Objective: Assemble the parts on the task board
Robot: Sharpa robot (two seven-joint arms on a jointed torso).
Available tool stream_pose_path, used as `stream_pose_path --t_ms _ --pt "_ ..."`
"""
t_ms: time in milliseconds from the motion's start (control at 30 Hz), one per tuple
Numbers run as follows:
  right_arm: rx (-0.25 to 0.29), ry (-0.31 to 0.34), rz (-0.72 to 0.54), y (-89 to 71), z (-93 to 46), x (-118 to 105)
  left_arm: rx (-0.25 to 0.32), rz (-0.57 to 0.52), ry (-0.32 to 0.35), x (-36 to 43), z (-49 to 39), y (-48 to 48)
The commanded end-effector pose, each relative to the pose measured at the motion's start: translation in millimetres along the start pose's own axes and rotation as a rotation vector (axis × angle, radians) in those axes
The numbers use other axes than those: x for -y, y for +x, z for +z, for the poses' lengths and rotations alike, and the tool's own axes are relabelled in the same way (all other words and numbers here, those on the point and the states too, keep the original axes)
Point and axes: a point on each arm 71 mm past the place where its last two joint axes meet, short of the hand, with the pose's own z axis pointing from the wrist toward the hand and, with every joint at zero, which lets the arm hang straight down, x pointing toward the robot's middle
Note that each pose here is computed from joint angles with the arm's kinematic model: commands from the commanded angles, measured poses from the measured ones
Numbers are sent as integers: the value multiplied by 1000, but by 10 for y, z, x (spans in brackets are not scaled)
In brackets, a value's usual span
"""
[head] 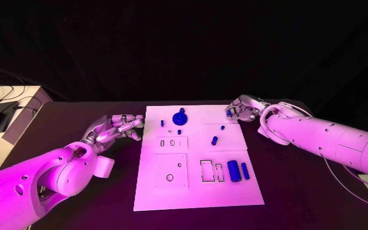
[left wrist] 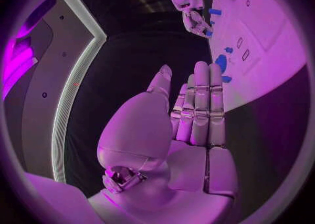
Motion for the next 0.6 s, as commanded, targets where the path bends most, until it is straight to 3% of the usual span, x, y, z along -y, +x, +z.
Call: stream_pose_path --t_ms 33,300,600 --pt "-2 12 -12 9 -1 11 -21 -3 14 10 2 24" --pt "18 13 -18 -2 -1 2 -19 -2 13 7 -1 19" --pt "76 23 -18 -31 -18 -42 -19 -3 12 2 0 19"
